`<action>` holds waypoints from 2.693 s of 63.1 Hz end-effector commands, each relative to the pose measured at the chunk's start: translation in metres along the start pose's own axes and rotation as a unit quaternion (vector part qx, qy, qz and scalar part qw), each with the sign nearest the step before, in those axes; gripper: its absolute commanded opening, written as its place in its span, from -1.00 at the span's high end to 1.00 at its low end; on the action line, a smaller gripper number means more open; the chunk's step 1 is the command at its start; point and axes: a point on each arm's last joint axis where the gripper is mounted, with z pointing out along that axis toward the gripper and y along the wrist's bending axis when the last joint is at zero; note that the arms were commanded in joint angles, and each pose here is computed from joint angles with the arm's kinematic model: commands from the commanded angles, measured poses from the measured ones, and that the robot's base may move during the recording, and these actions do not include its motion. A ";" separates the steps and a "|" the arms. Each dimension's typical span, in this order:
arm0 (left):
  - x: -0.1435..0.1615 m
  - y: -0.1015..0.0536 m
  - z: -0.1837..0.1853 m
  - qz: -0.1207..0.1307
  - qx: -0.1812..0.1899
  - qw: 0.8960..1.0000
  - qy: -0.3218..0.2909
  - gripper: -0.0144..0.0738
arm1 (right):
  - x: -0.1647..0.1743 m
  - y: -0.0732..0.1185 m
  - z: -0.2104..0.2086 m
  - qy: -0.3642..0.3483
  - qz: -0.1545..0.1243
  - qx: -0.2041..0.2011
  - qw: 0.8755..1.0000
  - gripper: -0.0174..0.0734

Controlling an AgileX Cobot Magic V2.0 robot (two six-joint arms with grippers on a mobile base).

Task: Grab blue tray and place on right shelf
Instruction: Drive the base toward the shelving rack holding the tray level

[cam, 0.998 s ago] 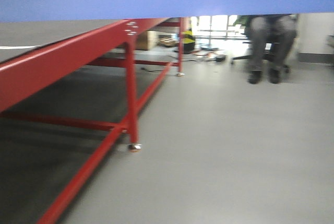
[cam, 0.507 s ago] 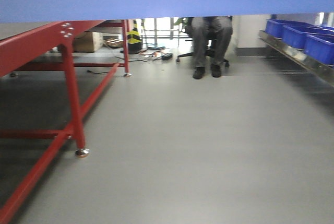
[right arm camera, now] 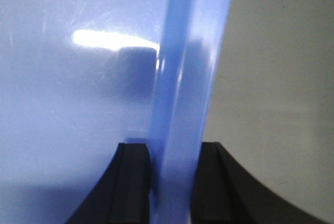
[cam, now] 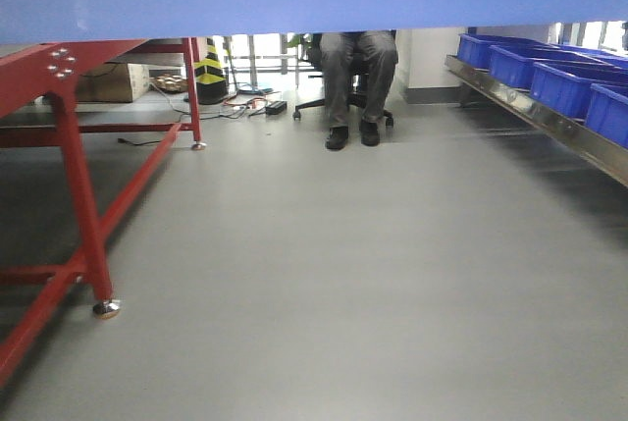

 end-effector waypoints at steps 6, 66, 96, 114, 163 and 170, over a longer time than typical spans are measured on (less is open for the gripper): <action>0.006 -0.014 -0.020 0.018 0.058 0.998 -0.006 0.78 | 0.002 0.001 -0.017 -0.013 -0.009 -0.026 1.000 0.57; 0.006 -0.015 -0.020 0.018 0.060 0.998 -0.005 0.78 | 0.002 0.001 -0.017 -0.013 -0.008 -0.025 1.000 0.57; 0.006 -0.015 -0.020 0.018 0.061 0.998 -0.005 0.78 | 0.002 0.001 -0.017 -0.013 -0.008 -0.025 1.000 0.57; 0.006 -0.015 -0.020 0.018 0.061 0.998 -0.005 0.78 | 0.002 0.001 -0.017 -0.013 -0.008 -0.025 1.000 0.57; 0.006 -0.015 -0.020 0.018 0.061 0.998 -0.005 0.78 | 0.002 0.001 -0.017 -0.013 -0.008 -0.025 1.000 0.57; 0.006 -0.015 -0.020 0.018 0.061 0.998 -0.005 0.78 | 0.002 0.001 -0.017 -0.013 -0.008 -0.025 1.000 0.57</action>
